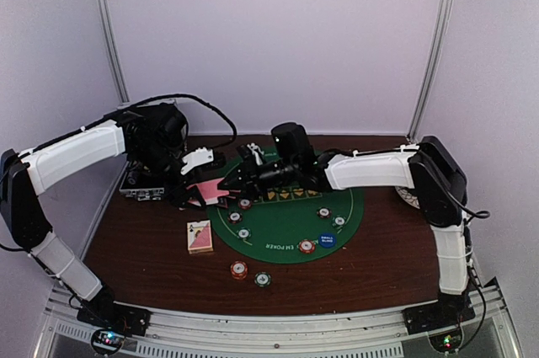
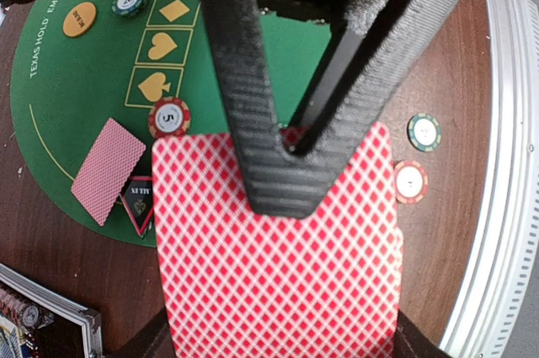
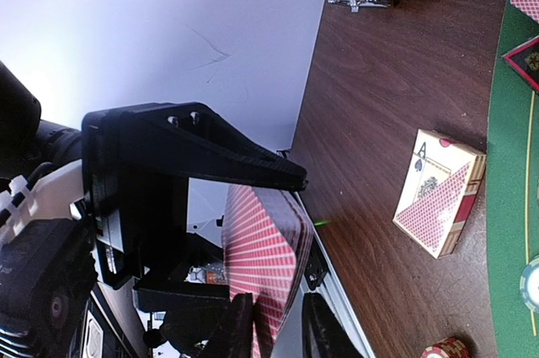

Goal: Distribute texas hold em gaming equipment

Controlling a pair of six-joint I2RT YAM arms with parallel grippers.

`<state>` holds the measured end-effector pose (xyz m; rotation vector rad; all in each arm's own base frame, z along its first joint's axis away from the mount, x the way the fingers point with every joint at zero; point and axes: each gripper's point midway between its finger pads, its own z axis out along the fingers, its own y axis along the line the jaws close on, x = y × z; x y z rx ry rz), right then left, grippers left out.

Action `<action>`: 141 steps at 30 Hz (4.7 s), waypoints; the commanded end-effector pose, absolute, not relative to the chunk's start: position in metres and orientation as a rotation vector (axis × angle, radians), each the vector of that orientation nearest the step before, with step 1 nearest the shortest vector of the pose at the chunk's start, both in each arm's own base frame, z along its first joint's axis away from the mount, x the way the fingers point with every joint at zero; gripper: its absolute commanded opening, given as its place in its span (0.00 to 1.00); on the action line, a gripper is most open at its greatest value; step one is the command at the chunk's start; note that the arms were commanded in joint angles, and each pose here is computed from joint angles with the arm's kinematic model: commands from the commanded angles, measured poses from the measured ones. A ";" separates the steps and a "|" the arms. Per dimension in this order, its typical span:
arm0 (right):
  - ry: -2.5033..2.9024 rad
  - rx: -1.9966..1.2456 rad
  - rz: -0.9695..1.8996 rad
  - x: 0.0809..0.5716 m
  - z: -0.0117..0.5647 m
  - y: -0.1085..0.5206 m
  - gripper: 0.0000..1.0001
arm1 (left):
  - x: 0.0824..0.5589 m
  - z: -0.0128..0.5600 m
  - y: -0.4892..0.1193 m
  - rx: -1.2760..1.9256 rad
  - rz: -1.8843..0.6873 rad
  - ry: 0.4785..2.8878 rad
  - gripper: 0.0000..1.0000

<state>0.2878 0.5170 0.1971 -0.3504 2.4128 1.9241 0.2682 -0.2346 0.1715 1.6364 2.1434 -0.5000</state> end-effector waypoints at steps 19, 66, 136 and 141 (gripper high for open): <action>2.317 -0.213 1.878 0.355 0.234 0.445 0.00 | 0.274 0.171 -0.231 1.643 -0.451 2.126 0.20; 2.417 -0.064 0.841 0.571 0.160 0.299 0.66 | 0.270 0.175 -0.231 1.644 -0.468 2.138 0.18; 2.365 -0.365 2.095 0.279 0.179 0.568 0.66 | 0.276 0.180 -0.238 1.617 -0.496 2.133 0.17; 2.415 -0.351 2.045 0.282 0.168 0.554 0.62 | 0.276 0.181 -0.238 1.620 -0.494 2.128 0.17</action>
